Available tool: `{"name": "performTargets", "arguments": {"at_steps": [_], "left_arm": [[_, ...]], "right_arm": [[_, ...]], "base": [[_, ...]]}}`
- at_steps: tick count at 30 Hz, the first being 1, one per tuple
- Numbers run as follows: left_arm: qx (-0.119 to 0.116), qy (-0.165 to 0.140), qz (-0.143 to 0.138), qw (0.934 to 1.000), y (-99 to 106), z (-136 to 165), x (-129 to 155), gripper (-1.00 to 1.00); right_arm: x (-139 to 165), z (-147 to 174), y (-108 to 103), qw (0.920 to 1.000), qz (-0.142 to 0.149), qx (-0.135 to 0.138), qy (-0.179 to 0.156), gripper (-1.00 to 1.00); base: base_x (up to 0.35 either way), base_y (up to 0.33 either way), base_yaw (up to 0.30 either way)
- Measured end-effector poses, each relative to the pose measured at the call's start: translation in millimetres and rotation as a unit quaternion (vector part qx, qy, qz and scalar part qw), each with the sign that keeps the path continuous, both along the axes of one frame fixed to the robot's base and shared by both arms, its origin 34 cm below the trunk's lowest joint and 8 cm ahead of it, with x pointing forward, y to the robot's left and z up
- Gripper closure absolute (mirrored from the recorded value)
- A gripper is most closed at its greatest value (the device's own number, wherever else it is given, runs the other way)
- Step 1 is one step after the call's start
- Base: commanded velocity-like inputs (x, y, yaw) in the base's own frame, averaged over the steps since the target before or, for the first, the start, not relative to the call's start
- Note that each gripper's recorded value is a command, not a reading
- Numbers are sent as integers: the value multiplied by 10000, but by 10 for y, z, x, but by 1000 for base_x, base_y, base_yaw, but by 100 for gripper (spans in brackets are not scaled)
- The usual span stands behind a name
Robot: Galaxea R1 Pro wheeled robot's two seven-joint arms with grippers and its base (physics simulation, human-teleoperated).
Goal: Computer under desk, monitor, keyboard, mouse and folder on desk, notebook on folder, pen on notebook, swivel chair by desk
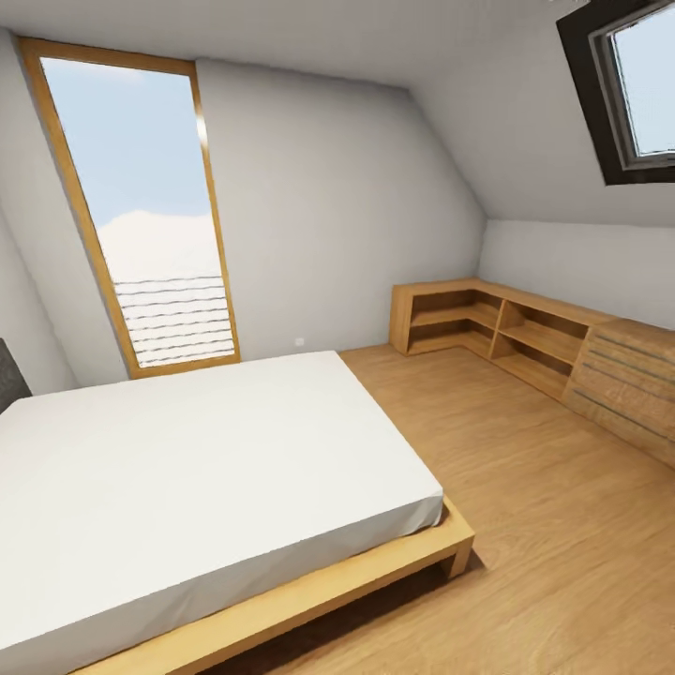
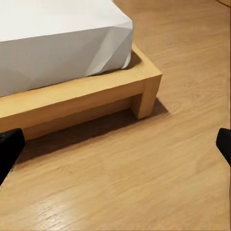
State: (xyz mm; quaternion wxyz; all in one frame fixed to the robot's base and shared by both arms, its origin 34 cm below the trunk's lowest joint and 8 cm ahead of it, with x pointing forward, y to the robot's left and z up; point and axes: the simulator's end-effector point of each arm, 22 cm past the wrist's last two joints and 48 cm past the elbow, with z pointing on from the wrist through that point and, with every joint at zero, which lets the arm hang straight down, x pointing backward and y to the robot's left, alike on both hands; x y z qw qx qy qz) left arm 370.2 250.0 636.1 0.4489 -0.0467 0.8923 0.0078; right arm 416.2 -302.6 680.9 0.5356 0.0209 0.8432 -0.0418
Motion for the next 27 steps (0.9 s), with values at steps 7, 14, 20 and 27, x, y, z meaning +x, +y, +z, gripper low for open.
{"name": "performTargets", "arguments": {"at_steps": [7,14,20,27], "left_arm": [[537,-812,871,9914,363,328,-3,-100],[657,-734,1084,9892,442,311,-77,-100],[670,-727,1097,9890,456,310,-83,-100],[680,-726,1085,9891,466,309,-84,-100]], "right_arm": [[64,203,-8,9987,-29,-45,-508,-100],[47,187,-22,9988,-50,-50,-475,-100],[-32,45,-33,9999,-65,-36,-141,-100],[-80,-61,-43,9999,-76,-24,129,-100]], "base": [[0,0,-300],[0,0,-300],[0,0,-300],[18,7,-300]]}}
